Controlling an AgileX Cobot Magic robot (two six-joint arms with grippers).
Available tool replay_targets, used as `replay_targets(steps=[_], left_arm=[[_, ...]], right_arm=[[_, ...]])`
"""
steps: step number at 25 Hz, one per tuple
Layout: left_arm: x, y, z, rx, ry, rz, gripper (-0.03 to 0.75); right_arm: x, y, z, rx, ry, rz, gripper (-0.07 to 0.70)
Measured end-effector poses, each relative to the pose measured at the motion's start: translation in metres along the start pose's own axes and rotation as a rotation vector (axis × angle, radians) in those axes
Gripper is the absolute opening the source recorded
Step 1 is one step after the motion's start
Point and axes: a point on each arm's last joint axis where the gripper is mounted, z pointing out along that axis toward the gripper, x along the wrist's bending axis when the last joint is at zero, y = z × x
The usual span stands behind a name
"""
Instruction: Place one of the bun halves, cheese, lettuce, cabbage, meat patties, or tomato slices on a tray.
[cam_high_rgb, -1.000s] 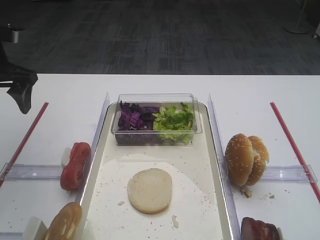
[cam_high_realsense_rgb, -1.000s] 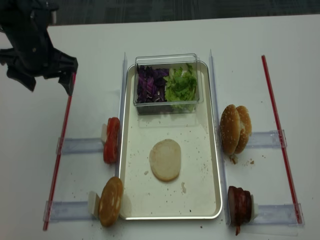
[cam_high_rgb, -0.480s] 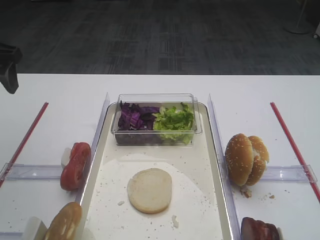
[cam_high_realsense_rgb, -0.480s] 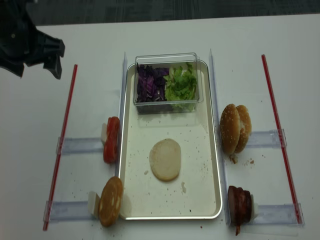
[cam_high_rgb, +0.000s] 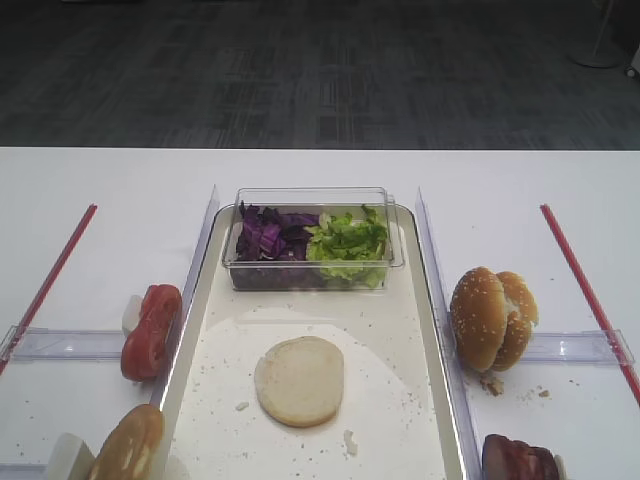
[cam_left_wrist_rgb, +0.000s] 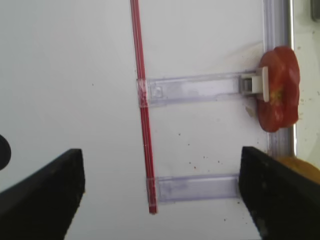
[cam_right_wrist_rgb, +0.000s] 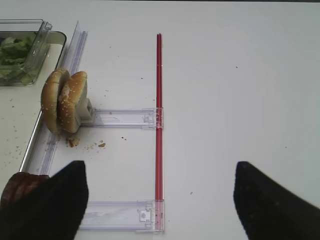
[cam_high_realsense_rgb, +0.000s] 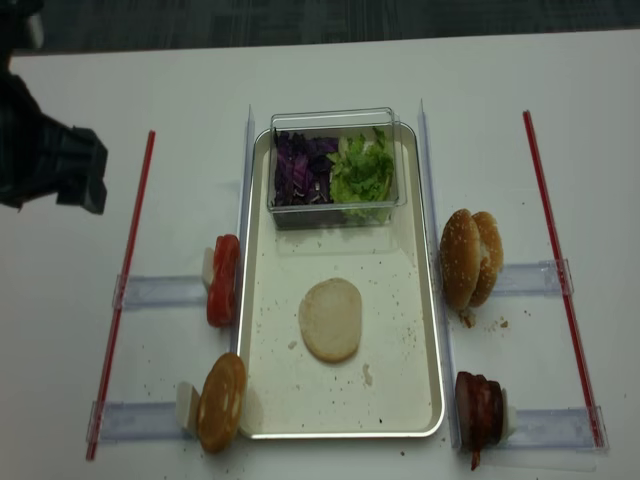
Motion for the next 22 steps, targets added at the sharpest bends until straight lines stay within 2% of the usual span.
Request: replay_targets(steps=[4, 11, 22], left_arm=[[0.0, -0.034, -0.014, -0.039, 0.002, -0.009, 0.576], [-0.002, -0.093, -0.031, -0.138, -0.01, -0.053, 0.576], [-0.007, -0.179, -0.038, -0.323, -0.052, -0.064, 0.576]], right_arm=[[0.0, 0.0, 0.0, 0.0, 0.0, 0.0, 0.613], [0.0, 0.0, 0.0, 0.0, 0.0, 0.0, 0.613], [0.0, 0.0, 0.0, 0.0, 0.0, 0.0, 0.613]])
